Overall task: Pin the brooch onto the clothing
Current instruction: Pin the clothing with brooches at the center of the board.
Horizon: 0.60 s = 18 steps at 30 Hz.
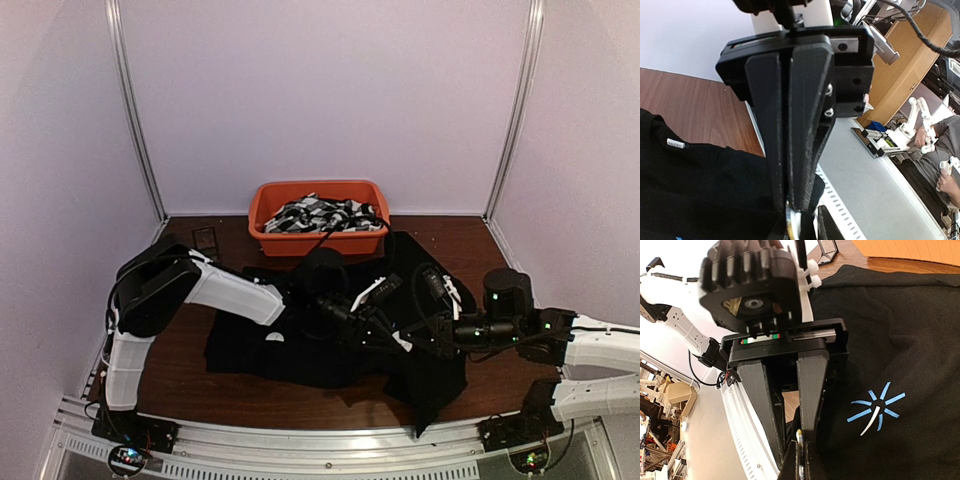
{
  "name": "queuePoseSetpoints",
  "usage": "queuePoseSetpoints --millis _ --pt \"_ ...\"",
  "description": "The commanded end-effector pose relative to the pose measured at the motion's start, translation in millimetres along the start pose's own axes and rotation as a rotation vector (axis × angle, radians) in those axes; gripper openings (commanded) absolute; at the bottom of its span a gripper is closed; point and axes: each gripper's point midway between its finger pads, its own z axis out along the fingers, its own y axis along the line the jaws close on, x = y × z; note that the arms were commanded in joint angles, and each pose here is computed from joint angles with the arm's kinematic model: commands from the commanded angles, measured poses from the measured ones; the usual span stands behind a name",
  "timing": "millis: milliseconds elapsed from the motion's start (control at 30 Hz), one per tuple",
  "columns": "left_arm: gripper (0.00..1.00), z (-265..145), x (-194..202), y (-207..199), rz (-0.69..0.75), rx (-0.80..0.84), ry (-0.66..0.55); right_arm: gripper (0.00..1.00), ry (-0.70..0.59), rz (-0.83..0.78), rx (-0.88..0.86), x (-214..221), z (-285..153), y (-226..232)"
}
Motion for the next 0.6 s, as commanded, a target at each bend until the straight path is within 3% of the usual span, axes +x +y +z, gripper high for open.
queuePoseSetpoints --millis 0,567 --pt "0.17 -0.8 -16.1 -23.4 0.088 0.094 -0.037 0.00 -0.001 0.015 0.067 5.8 -0.4 -17.9" --pt "0.11 1.7 -11.9 -6.8 0.029 0.047 -0.052 0.00 0.013 0.007 0.076 8.3 1.2 -20.0"
